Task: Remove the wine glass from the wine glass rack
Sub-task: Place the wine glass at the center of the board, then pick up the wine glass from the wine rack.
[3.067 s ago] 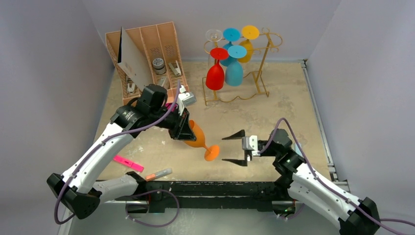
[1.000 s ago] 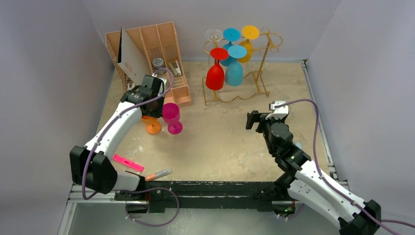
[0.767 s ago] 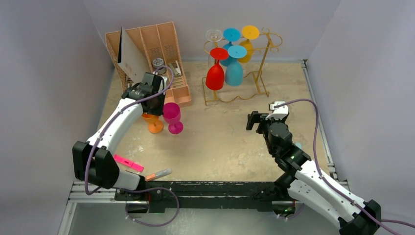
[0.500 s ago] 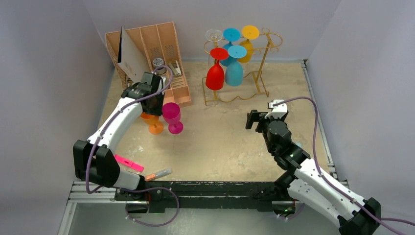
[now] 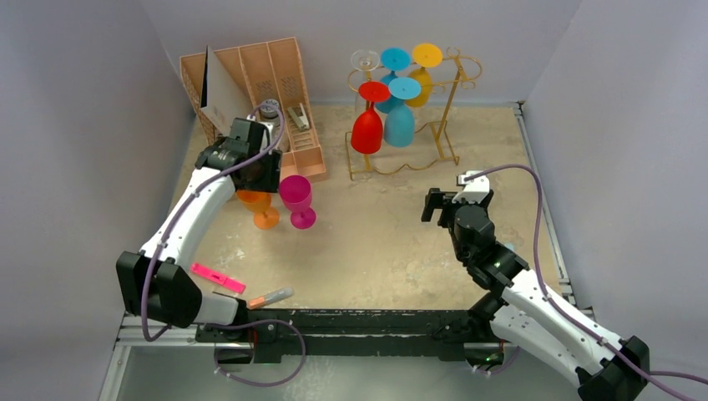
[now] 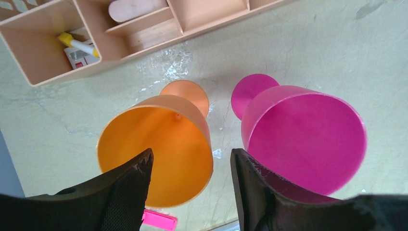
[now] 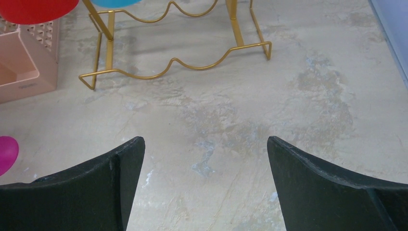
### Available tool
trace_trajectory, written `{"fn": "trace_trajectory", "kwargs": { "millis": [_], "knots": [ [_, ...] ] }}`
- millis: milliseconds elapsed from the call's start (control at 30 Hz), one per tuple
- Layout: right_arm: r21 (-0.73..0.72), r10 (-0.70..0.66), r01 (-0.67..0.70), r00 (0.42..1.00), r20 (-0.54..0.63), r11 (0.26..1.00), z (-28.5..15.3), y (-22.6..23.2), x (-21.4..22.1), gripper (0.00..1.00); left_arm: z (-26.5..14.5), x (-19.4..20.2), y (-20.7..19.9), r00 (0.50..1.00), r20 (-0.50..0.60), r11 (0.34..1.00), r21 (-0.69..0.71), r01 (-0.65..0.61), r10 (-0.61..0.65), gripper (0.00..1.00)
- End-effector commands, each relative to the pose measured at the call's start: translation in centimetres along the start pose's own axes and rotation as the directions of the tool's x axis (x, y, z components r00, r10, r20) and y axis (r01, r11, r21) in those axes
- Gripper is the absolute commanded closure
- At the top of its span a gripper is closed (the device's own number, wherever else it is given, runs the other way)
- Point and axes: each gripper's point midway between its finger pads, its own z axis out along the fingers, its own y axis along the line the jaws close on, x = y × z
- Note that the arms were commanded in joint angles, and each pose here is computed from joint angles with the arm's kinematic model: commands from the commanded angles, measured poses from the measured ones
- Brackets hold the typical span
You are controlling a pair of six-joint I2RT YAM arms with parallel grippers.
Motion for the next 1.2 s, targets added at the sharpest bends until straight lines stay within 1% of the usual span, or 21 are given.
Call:
{"fn": "trace_trajectory", "kwargs": {
  "millis": [0, 100, 233, 333, 500, 633, 733, 900, 1033, 1167],
  "knots": [
    [0.046, 0.036, -0.039, 0.997, 0.063, 0.998, -0.3, -0.7, -2.7, 0.01, -3.3, -2.8, 0.2, 0.991, 0.123, 0.999, 0.016, 0.046, -0.047, 0.4],
    [0.057, 0.054, -0.057, 0.997, 0.064, 0.997, -0.4, -0.9, -2.7, 0.01, -4.5, -3.0, 0.0, 0.986, 0.154, 0.998, 0.041, 0.053, -0.059, 0.38],
    [0.075, 0.079, -0.086, 0.993, 0.09, 0.994, -0.4, -1.2, -3.0, 0.01, -5.6, -2.9, -1.1, 0.966, 0.249, 0.991, 0.124, 0.04, -0.07, 0.34],
    [0.075, 0.099, -0.106, 0.99, 0.1, 0.991, -0.7, -1.4, -3.3, 0.01, -6.5, -2.4, -0.7, 0.953, 0.293, 0.992, 0.118, 0.045, -0.078, 0.31],
    [0.065, 0.153, -0.16, 0.983, 0.1, 0.985, -0.8, -1.1, -3.6, 0.01, -7.5, -1.1, 1.0, 0.94, 0.333, 0.997, 0.054, 0.063, -0.077, 0.3],
    [-0.017, 0.262, -0.262, 0.964, 0.045, 0.965, -0.9, 0.9, -3.5, 0.01, -7.5, 0.2, 2.2, 0.926, 0.369, 0.997, 0.004, 0.079, -0.075, 0.26],
    [-0.065, 0.291, -0.291, 0.957, -0.013, 0.955, -0.7, 2.6, -3.3, 0.01, -7.3, 0.7, 2.6, 0.909, 0.407, 0.995, -0.004, 0.099, -0.088, 0.22],
    [-0.034, 0.303, -0.31, 0.944, -0.133, 0.95, -1.0, 3.4, -2.8, 0.01, -7.8, 1.2, 3.5, 0.87, 0.482, 0.991, -0.025, 0.135, -0.106, 0.15],
    [-0.002, 0.34, -0.345, 0.924, -0.174, 0.938, -1.4, 3.5, -3.7, 0.01, -8.9, 0.6, 3.9, 0.829, 0.54, 0.984, -0.012, 0.178, -0.144, 0.14],
    [0.082, 0.363, -0.354, 0.915, -0.176, 0.932, -2.3, 2.2, -5.5, 0.01, -9.7, 0.5, 5.1, 0.81, 0.571, 0.977, -0.063, 0.204, -0.133, 0.14]
  ]
}}
